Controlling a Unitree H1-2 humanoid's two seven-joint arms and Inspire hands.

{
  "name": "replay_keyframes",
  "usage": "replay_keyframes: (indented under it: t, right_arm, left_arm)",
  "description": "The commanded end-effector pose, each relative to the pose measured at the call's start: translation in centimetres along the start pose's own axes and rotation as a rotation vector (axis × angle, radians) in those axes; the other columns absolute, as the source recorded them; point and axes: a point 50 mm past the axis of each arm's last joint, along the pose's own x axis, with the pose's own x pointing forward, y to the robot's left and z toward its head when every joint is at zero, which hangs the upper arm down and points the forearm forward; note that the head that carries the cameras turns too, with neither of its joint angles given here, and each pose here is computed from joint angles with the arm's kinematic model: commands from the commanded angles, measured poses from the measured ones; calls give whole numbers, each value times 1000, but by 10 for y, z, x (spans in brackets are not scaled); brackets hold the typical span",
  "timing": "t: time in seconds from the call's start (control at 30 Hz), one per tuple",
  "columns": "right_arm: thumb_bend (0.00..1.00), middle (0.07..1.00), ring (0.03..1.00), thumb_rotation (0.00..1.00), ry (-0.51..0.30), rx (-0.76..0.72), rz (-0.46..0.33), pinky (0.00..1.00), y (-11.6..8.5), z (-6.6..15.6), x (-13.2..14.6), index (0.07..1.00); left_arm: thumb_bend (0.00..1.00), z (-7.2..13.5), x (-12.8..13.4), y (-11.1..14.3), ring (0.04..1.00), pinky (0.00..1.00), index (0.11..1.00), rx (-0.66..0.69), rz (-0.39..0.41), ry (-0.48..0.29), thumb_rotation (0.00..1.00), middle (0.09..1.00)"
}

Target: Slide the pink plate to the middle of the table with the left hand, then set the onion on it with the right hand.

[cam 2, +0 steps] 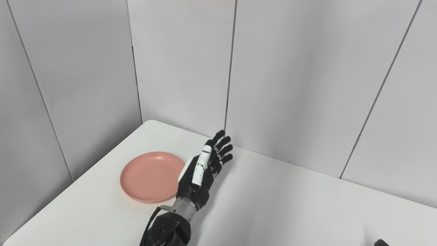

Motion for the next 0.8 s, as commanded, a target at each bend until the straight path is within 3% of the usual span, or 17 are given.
replay_keyframes:
  t: [0.0,0.3,0.77]
  right_arm:
    - [639,858,827,832,32,-7,-3,643,-4,-4,-2,792]
    - [682,841,808,830,32,-4,-11,608,-6,-4,0,774]
    - [738,864,836,829,33,-10,-5,651,-8,-7,1,792]
  left_arm:
    - [461,25,12,-7,936,934,922,-10,-20,-97,1000,943]
    - [449,54,17,24,967,974,956,34,42,-195,1000,972]
    - [422,93,8,59,980,984,976,68,177,-300,1000,986]
